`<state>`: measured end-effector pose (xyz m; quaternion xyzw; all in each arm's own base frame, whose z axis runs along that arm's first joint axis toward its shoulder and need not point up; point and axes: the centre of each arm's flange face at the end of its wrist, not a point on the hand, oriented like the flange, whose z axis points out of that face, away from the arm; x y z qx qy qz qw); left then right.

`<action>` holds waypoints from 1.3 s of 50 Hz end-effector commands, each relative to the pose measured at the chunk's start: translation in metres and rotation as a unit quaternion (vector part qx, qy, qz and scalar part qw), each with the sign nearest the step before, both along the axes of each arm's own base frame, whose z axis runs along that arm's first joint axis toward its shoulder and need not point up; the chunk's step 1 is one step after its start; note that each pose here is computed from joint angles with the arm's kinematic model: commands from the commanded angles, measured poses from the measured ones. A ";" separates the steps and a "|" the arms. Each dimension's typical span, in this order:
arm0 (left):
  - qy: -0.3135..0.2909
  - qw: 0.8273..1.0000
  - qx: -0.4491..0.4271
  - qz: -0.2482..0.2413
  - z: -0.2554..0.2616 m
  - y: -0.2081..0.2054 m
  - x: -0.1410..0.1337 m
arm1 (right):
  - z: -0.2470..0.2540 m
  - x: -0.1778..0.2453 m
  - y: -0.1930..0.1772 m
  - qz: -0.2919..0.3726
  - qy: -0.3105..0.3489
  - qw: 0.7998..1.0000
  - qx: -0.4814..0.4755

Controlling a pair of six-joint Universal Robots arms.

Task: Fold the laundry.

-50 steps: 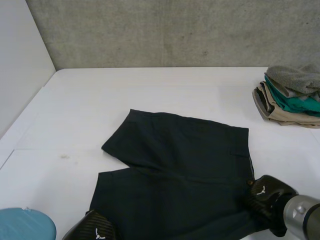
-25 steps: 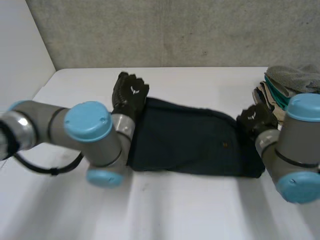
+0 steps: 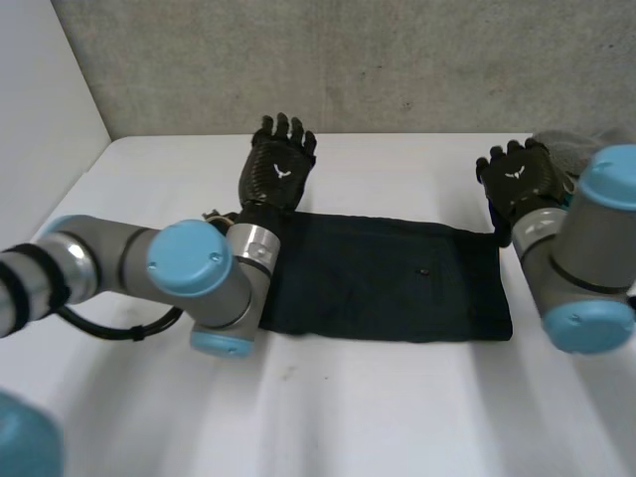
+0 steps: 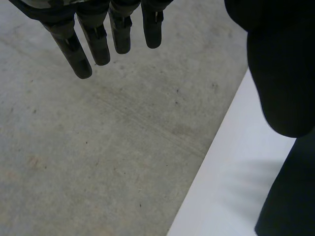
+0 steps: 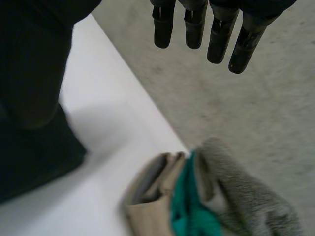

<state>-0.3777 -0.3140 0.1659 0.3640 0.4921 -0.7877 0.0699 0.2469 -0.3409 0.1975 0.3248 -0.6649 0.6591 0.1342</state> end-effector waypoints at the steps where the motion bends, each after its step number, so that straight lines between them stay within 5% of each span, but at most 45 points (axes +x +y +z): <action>1: 0.073 0.994 0.083 -0.009 0.025 0.040 0.033 | -0.012 -0.018 0.052 0.024 -0.055 0.982 0.176; 17: 0.077 0.981 0.179 -0.010 0.000 0.077 0.059 | -0.077 -0.028 0.054 0.014 -0.049 0.975 0.216; 26: 0.075 0.981 0.178 -0.005 0.004 0.079 0.063 | -0.038 -0.049 0.043 -0.006 -0.042 0.990 0.136; 32: 0.080 0.981 0.179 -0.001 0.011 0.081 0.069 | -0.018 -0.087 0.034 -0.040 0.050 0.993 0.095; 39: 0.077 0.979 0.189 0.020 0.012 0.078 0.083 | -0.005 -0.085 0.025 -0.016 0.168 0.985 0.036; 47: 0.080 0.977 0.191 0.043 0.016 0.071 0.098 | 0.015 0.021 0.058 0.203 0.198 0.954 -0.098; 56: 0.086 0.978 0.184 0.050 0.021 0.066 0.102 | -0.035 0.113 0.116 0.436 0.158 0.877 -0.123; 61: 0.089 0.979 0.179 0.047 0.024 0.064 0.100 | -0.053 0.120 0.131 0.463 0.152 0.868 -0.093; 65: 0.099 0.981 0.161 0.039 0.034 0.058 0.094 | -0.047 0.117 0.125 0.428 0.135 0.891 -0.071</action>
